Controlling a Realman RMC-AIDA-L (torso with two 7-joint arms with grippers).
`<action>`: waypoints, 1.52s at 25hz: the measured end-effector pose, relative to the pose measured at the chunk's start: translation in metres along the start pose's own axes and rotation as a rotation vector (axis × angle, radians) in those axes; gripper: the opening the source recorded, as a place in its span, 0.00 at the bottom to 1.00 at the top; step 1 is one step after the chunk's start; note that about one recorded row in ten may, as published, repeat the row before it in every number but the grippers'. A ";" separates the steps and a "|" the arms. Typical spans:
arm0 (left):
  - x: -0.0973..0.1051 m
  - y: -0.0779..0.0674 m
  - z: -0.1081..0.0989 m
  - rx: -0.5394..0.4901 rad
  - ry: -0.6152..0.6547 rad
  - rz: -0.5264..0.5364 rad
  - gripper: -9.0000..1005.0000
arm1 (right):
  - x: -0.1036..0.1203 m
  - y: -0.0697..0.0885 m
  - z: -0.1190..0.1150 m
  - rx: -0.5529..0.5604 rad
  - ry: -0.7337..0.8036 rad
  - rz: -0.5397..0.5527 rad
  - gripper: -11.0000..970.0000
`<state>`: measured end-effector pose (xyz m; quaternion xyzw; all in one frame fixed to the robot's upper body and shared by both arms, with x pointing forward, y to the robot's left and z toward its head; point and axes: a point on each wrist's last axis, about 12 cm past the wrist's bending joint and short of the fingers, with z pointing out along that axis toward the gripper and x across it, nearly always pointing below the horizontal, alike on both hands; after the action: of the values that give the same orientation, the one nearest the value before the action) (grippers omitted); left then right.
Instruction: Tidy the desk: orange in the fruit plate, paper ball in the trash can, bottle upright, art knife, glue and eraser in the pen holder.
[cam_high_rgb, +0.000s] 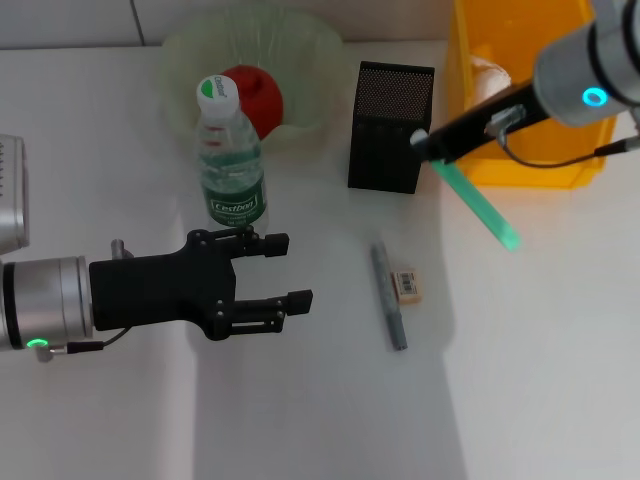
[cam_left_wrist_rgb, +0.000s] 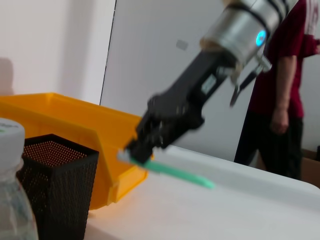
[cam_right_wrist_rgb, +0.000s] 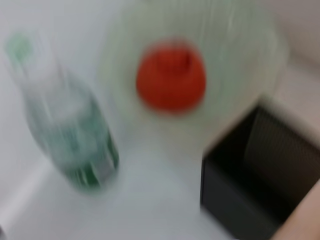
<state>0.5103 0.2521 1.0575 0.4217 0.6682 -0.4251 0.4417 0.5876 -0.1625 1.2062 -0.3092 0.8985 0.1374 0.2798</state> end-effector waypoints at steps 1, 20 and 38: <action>-0.001 0.000 0.000 0.000 0.000 0.001 0.77 | -0.002 -0.001 -0.013 -0.008 -0.060 0.003 0.19; -0.006 0.000 0.009 0.015 -0.020 0.014 0.76 | 0.045 -0.101 0.005 -0.350 -0.983 0.342 0.19; -0.011 0.001 0.011 0.022 -0.041 0.024 0.77 | 0.041 -0.081 0.081 -0.197 -0.823 0.367 0.26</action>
<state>0.5170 0.2401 1.0652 0.4256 0.6493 -0.4354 0.4557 0.6459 -0.2107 1.1107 -0.0896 0.7353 0.3806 0.5535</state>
